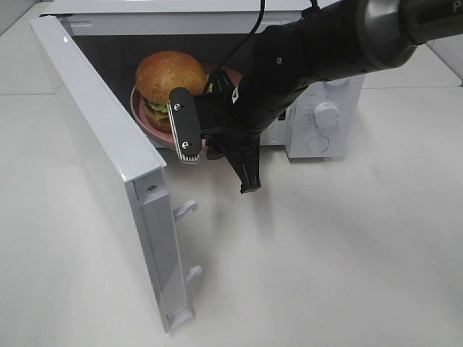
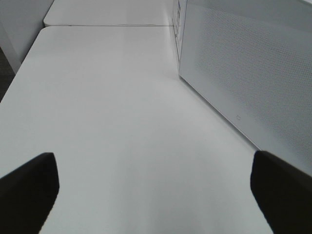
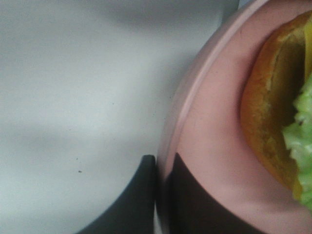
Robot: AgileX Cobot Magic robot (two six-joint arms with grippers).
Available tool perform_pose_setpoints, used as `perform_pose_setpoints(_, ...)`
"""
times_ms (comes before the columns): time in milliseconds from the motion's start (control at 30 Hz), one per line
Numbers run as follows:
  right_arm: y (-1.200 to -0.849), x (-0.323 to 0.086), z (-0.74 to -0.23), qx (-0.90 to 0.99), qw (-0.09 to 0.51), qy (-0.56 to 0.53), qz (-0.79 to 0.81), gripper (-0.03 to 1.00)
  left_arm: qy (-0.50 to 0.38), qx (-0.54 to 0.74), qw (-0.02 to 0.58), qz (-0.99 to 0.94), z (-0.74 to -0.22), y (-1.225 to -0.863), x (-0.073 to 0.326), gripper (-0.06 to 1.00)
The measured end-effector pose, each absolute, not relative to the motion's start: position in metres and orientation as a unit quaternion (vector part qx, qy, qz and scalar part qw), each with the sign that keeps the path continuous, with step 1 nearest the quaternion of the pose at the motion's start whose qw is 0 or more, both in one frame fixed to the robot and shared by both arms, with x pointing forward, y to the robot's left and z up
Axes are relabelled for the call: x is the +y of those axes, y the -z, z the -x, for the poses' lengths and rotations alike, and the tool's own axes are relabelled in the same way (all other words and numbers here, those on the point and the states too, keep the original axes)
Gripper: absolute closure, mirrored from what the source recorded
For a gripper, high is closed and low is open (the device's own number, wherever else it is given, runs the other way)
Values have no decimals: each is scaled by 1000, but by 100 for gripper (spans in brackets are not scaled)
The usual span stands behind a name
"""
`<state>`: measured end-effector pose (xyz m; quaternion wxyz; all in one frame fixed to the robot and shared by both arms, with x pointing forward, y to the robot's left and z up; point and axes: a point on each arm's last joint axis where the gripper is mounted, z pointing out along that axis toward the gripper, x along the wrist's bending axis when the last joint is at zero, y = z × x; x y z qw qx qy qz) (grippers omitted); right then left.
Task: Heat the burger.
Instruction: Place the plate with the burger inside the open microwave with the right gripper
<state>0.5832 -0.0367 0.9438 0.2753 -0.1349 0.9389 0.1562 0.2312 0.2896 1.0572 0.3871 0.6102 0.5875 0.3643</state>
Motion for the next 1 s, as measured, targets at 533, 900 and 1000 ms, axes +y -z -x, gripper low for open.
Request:
perform_pose_setpoints(533, -938, -13, -624, 946, 280, -143, 73, 94, -364, 587, 387, -610, -231, -1057, 290, -5)
perform_pose_setpoints(900, -931, -2, -642, 949, 278, -150, 15, 94, -364, 587, 387, -610, -231, -1057, 290, -5)
perform_pose_setpoints(1000, -928, -2, -643, 949, 280, -146, 14, 94, -364, 587, 387, -610, -231, -1057, 290, -5)
